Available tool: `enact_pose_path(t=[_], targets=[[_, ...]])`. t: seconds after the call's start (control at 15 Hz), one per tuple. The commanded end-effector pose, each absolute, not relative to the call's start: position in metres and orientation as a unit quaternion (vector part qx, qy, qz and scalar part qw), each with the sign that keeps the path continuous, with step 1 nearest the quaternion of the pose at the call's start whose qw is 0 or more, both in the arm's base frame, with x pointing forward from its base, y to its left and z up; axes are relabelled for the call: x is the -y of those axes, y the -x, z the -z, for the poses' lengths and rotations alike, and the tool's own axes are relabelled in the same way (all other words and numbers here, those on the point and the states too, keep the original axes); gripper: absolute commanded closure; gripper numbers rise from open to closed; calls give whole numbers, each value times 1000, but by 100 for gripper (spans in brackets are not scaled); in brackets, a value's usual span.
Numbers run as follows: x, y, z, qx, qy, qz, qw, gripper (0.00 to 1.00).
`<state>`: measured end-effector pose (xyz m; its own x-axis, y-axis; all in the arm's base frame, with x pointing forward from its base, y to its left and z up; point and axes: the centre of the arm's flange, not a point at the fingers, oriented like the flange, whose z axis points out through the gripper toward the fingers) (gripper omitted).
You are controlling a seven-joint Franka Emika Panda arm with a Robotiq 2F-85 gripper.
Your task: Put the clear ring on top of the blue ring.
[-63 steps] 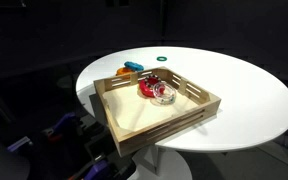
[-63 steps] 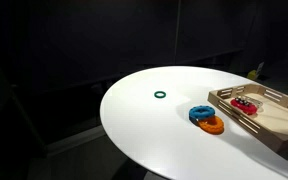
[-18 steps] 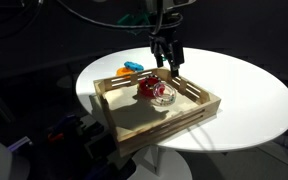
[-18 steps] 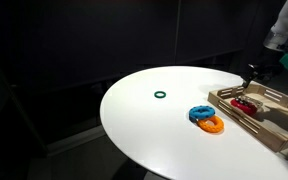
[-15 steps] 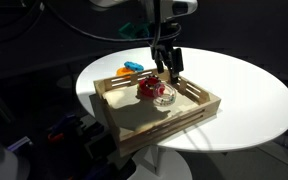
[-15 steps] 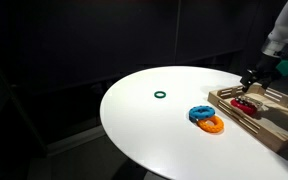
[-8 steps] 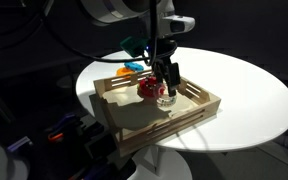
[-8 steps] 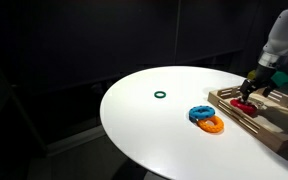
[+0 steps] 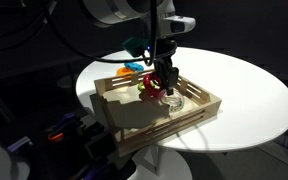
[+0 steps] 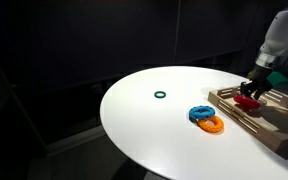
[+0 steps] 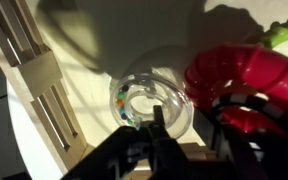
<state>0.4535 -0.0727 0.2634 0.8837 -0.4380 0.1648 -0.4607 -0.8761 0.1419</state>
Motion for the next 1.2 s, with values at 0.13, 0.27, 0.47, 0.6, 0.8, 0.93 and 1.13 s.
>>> enact_pose_path(t=[0.13,0.27,0.47,0.6,0.8,0.93,1.13], targets=[[75,-459,-274,240,-963,-79,92,99],[76,-460,-276,240,-963,-81,91,100],[78,-459,-277,241,-963,-79,91,73],[79,-458,-274,242,-963,-78,93,70],[81,-458,-269,243,-962,-75,94,47],[81,-458,-265,244,-962,-73,95,31],[81,-458,-259,244,-962,-68,98,11]])
